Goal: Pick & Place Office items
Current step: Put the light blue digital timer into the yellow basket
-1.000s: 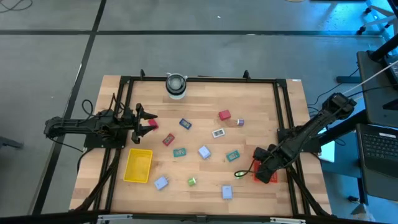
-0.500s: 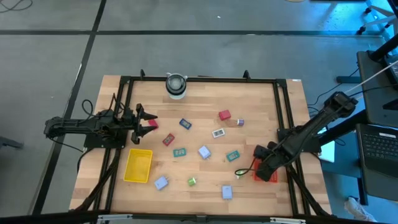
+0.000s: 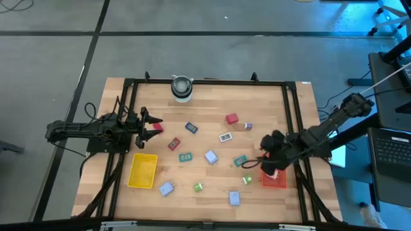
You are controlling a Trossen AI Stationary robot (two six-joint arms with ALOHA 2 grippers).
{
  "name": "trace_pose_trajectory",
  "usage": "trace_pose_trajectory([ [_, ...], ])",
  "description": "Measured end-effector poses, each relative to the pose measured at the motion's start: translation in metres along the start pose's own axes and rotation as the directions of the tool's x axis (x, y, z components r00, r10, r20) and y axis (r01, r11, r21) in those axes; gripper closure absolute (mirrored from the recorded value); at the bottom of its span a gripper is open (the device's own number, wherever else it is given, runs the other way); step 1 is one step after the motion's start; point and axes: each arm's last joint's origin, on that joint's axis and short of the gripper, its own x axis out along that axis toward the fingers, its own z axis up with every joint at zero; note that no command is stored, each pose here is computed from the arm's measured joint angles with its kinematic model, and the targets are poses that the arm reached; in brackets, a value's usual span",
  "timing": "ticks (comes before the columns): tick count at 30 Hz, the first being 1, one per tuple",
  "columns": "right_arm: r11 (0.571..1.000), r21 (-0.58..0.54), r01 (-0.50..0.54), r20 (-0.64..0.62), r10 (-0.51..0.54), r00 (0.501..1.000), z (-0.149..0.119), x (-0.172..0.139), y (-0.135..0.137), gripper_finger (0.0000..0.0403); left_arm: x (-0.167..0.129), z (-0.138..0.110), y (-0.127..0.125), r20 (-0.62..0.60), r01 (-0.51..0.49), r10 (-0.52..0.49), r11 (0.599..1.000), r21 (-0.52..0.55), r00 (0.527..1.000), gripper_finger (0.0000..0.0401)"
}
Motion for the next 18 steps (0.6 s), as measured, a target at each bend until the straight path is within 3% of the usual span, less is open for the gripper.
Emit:
trace_pose_trajectory([
  [4, 0.993, -0.110, 0.039, 0.254, -0.009, 0.967, 0.033, 0.008, 0.002, 0.0179, 0.000, 0.000, 0.000, 0.000, 0.001, -0.001, 1.000, -0.013, 1.000, 0.0168],
  [6, 0.988, -0.143, 0.055, 0.294, -0.011, 0.956, 0.047, 0.013, -0.001, 0.0179, 0.000, 0.000, 0.000, -0.002, 0.008, -0.008, 0.999, -0.035, 1.000, 0.0168],
  [10, 0.984, -0.159, 0.083, 0.238, -0.044, 0.970, 0.058, 0.029, -0.013, 0.0165, 0.002, -0.002, -0.001, -0.027, 0.022, -0.025, 0.997, -0.079, 0.999, 0.0168],
  [18, 0.953, -0.302, -0.002, 0.064, 0.022, 0.998, 0.058, 0.058, -0.010, 0.0121, 0.007, -0.002, -0.002, -0.035, 0.053, -0.056, 0.995, -0.079, 0.998, 0.0168],
])
